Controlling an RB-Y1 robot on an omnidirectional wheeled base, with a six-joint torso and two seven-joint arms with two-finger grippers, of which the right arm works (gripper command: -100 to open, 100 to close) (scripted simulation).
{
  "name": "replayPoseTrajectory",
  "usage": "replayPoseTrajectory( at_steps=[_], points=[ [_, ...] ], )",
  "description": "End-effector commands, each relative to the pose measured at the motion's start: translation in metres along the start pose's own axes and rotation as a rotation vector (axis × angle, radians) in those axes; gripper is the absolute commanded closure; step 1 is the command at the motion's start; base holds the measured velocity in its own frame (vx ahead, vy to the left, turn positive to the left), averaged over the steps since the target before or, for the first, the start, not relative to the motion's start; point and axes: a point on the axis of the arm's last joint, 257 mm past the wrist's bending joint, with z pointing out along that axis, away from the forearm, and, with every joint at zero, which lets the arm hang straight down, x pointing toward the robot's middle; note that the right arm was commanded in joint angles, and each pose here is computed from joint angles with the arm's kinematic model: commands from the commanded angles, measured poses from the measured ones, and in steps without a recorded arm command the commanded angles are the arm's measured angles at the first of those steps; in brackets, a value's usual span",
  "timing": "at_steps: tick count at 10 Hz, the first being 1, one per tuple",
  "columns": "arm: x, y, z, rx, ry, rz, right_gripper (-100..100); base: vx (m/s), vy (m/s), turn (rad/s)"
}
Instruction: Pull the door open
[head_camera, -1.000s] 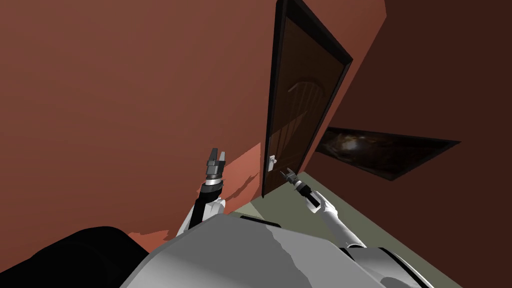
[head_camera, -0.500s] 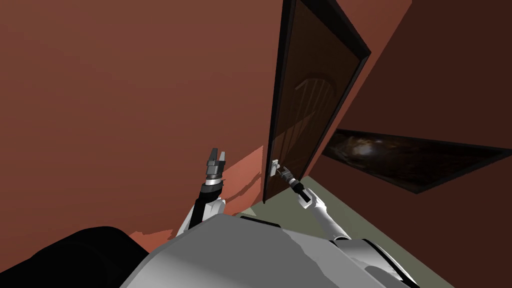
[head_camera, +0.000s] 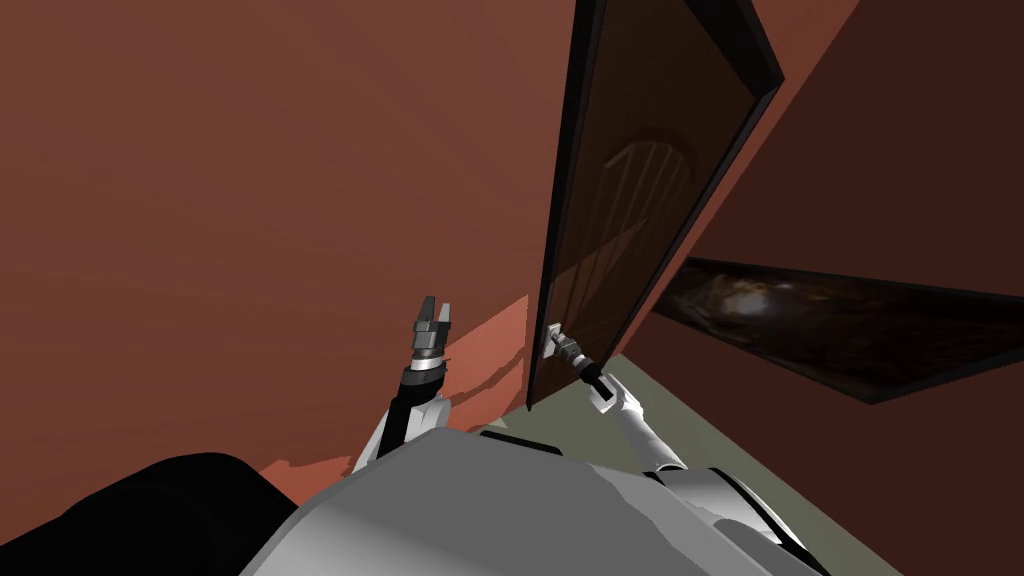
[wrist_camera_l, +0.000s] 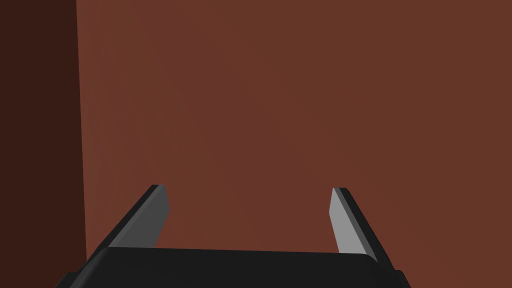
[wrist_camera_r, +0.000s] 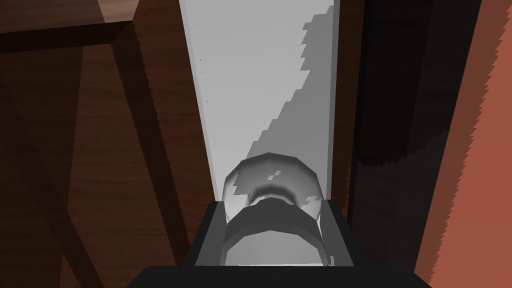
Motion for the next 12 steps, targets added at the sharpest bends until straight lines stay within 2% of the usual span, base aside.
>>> replayPoseTrajectory(
  at_steps=[1,4,6,12],
  points=[
    [0.000,-0.001,-0.0005,0.001,0.000,0.000,100,-0.016,-0.001,-0.006],
    [0.000,-0.001,-0.0005,0.001,0.000,0.000,100,-0.002,-0.001,-0.001],
    [-0.004,-0.006,-0.0001,0.025,-0.016,0.082,100,-0.053,-0.068,0.142],
    [-0.014,-0.018,0.0008,0.067,-0.060,0.248,100,-0.067,-0.075,0.109]
  ],
)
